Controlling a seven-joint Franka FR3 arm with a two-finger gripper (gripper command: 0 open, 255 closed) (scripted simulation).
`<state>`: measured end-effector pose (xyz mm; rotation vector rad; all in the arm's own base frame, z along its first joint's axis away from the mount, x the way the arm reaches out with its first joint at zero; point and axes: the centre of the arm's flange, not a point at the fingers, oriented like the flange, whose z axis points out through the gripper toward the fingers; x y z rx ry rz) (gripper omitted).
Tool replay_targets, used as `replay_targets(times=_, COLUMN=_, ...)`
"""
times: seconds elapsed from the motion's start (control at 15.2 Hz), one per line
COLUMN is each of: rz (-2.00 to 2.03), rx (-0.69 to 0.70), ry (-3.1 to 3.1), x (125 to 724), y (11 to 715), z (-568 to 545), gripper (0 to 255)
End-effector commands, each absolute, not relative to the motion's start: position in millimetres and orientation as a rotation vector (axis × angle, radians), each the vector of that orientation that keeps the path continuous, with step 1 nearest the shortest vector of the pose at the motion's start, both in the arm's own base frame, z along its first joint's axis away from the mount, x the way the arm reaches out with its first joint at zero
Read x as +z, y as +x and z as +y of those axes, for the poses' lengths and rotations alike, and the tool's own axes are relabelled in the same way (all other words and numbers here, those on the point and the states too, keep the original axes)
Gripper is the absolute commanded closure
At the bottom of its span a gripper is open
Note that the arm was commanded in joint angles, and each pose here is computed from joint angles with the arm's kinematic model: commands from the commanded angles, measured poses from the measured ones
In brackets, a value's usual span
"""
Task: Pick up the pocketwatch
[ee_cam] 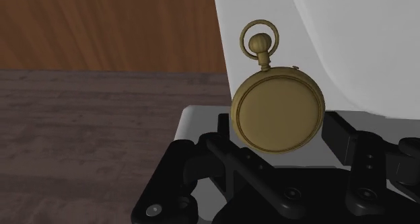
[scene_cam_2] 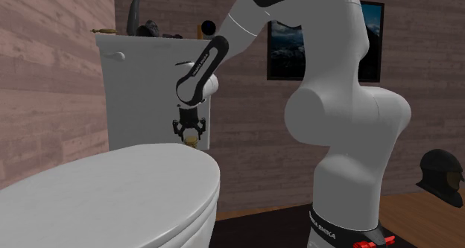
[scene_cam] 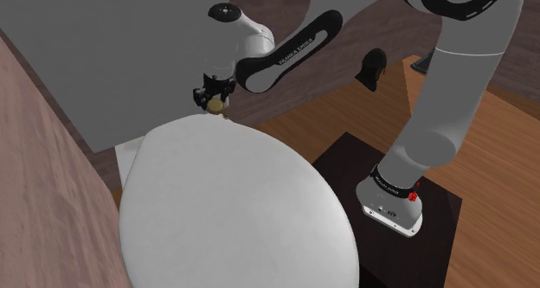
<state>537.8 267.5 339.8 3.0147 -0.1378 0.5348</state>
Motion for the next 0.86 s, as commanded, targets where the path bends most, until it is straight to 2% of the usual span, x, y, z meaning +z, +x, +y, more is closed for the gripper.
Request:
replay_targets(times=0.0, rz=-0.138, rx=0.534, ry=3.015, x=350, y=538, z=268, gripper=255)
replay_targets(times=0.79, rz=-0.138, rx=0.534, ry=3.015, x=403, y=538, z=268, gripper=255)
